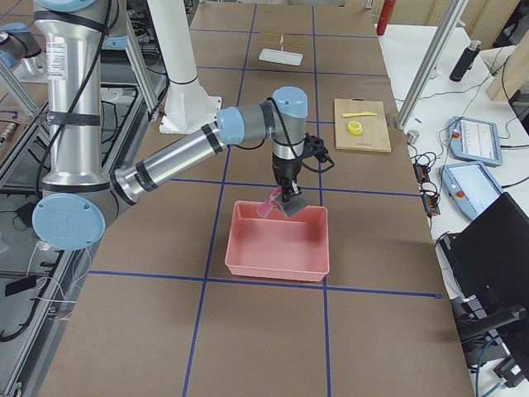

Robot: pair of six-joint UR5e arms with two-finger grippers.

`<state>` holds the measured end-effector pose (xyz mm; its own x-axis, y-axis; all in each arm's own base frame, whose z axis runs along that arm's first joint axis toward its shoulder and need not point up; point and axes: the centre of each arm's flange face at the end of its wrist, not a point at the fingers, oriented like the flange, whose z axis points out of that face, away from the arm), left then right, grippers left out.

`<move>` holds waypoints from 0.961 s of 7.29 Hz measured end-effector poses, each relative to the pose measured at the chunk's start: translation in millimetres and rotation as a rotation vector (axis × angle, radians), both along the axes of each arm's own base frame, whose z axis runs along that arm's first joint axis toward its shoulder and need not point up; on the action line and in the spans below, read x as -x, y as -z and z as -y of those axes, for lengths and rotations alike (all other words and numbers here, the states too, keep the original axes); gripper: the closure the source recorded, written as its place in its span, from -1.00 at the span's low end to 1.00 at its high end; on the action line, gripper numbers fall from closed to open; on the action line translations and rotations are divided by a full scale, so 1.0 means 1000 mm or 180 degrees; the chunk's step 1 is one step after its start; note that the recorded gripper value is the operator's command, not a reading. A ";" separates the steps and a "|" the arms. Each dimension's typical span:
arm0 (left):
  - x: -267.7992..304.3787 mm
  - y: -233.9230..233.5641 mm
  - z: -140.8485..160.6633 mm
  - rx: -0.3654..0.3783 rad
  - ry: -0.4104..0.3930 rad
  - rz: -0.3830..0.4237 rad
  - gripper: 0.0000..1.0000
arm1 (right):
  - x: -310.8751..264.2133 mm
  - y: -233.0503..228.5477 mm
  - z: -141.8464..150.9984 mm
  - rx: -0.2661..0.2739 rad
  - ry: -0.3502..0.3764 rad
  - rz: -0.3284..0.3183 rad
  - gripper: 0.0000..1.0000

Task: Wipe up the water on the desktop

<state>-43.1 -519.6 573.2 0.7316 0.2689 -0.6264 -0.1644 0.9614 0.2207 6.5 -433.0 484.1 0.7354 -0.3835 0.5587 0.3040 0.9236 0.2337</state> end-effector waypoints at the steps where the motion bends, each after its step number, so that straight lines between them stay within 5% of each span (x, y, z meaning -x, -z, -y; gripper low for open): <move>1: 0.000 0.001 0.000 -0.0006 0.0002 0.0002 -0.97 | -0.023 -0.029 -0.015 0.0224 -0.0169 -0.0009 -1.00; 4: 0.000 -0.004 -0.004 0.0027 0.0001 -0.0008 -0.97 | -0.093 -0.105 -0.068 0.0793 -0.0724 0.0001 -1.00; 7: 0.001 -0.027 -0.028 0.0186 0.0008 -0.0026 -0.97 | -0.110 -0.127 -0.081 0.0948 -0.0877 0.0008 -1.00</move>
<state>-44.5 -491.4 599.8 0.7272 0.2299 -0.6468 -0.1603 0.9731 0.1656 116.1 -351.5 611.1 0.7865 0.0067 0.6175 0.0353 0.9978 -0.0559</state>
